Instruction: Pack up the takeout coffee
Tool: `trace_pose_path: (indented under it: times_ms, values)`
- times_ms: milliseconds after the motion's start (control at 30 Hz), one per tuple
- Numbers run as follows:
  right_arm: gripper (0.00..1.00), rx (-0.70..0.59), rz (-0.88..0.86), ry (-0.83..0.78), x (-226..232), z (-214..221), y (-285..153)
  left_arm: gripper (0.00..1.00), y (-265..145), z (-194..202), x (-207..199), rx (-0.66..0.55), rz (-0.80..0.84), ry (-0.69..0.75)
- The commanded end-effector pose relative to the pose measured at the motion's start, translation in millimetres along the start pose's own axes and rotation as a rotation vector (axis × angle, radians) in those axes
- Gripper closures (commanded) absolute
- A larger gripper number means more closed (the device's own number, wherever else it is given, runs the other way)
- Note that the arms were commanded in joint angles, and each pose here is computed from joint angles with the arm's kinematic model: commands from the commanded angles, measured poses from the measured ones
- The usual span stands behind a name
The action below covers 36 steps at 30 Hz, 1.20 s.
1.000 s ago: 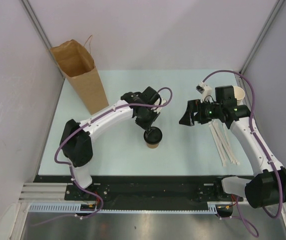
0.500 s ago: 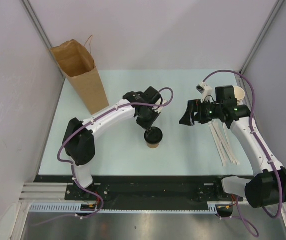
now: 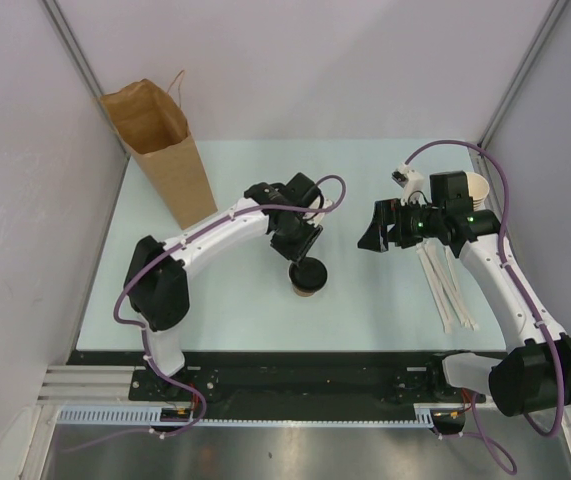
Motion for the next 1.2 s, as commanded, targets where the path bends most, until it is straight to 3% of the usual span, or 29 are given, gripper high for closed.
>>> trace_pose_path:
  times_ms: [0,367,533,600,633,700,733,833,967,1167]
  values:
    - [0.0,-0.04,-0.013,-0.039,4,-6,-4,0.57,-31,-16,-1,-0.092,0.026,0.007]
    - [0.0,-0.018,-0.056,-0.028,6,-3,0,0.57,-53,-18,12,-0.155,0.045,-0.021]
    - [0.02,0.031,-0.132,0.034,8,3,11,0.6,-79,-15,10,-0.23,0.256,-0.048]
    - [0.11,0.056,-0.164,0.069,8,10,17,0.6,-105,-19,11,-0.37,0.324,-0.034]
    - [0.24,0.077,-0.196,0.089,9,14,22,0.6,-102,-12,12,-0.381,0.337,-0.03]
    - [0.35,0.109,-0.22,0.096,11,22,29,0.6,-116,-10,10,-0.486,0.347,0.024]
    - [0.45,0.125,-0.225,0.096,12,26,33,0.6,-107,-2,12,-0.467,0.344,0.023]
    - [0.6,0.172,-0.243,0.074,20,38,42,0.62,-94,16,13,-0.426,0.367,0.022]
    - [0.67,0.219,-0.236,0.027,29,53,54,0.61,-82,29,11,-0.369,0.478,-0.041]
    - [0.7,0.293,-0.217,-0.012,33,67,73,0.61,-70,24,23,-0.365,0.475,-0.137]
Point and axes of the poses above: each gripper's point midway between its finger pads, its own y axis out along the fingers, its own x axis along the line the jaws close on, z = x × y, the point moved 6 cm from there along -y, back along the fingers, and after that the axes turned 6 degrees about -y, right-handed, at the moved point
